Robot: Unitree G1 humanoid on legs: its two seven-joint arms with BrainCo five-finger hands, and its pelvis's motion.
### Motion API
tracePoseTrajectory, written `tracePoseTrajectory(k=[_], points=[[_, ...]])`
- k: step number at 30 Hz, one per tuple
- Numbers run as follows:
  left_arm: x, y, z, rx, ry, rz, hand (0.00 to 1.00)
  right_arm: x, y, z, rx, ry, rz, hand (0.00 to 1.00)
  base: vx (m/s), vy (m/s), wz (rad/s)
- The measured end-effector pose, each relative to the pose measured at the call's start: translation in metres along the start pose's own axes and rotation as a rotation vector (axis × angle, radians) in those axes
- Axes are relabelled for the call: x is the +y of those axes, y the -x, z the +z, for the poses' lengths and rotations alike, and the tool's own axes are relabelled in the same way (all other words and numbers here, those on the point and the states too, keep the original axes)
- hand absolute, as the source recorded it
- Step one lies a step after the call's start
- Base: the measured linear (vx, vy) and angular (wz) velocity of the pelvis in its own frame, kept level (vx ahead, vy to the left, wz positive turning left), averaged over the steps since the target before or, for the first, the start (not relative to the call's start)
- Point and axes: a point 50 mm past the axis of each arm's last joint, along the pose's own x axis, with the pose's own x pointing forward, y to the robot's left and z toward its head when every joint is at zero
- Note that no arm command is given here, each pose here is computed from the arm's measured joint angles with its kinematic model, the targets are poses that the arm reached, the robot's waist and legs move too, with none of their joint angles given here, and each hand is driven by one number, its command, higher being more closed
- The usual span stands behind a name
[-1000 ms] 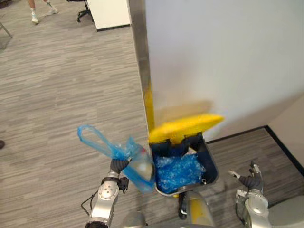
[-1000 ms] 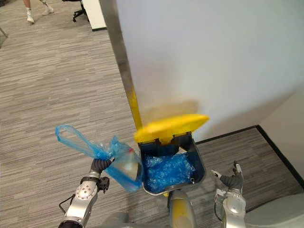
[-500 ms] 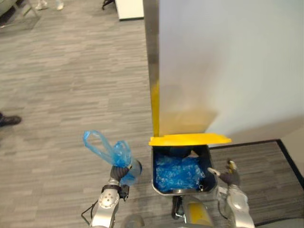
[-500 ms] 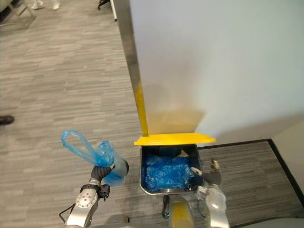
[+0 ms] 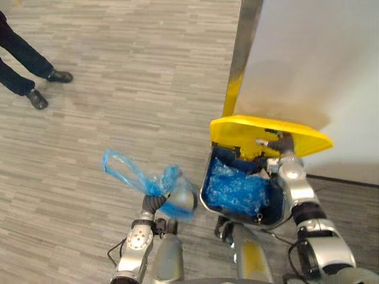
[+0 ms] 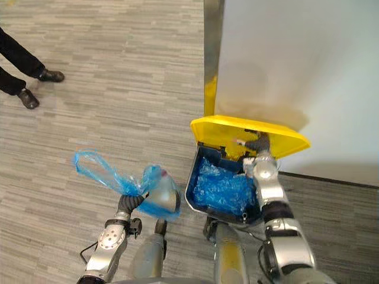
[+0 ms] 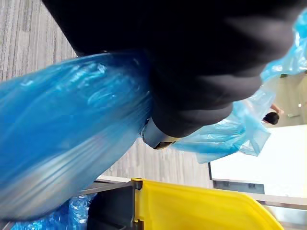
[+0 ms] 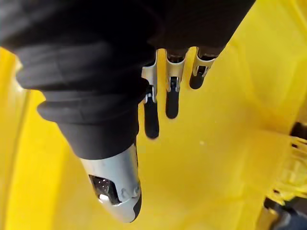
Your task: Gather rubbish on tea table into small bin, then transfer packed bag to large trash can.
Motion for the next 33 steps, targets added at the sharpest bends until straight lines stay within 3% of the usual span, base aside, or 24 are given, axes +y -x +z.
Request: tracePoseTrajectory(k=[9,17,23,33], points=[[-0.033,-0.003,0.033,-0.142,0.065,-0.200,1.00,-0.005,-0.009,0.016,-0.055,0.054,0.043,0.00,0.01,0.009,-0.03],[-0.098,-0.004,0.100,-0.406,0.105,-0.551,1.00,0.004,-0.027,0.035,-0.059,0.171,0.196,0.00,-0.02,0.034,-0.11],[-0.135,-0.015,0.145,-0.561,0.090,-0.655,1.00,0.020,-0.039,0.072,-0.146,0.199,0.245,0.00,-0.07,0.046,-0.17],[-0.161,-0.079,0.121,-0.337,-0.264,-0.549,1.00,0.035,-0.049,0.159,-0.383,0.231,0.259,0.00,0.00,0.017,-0.21]])
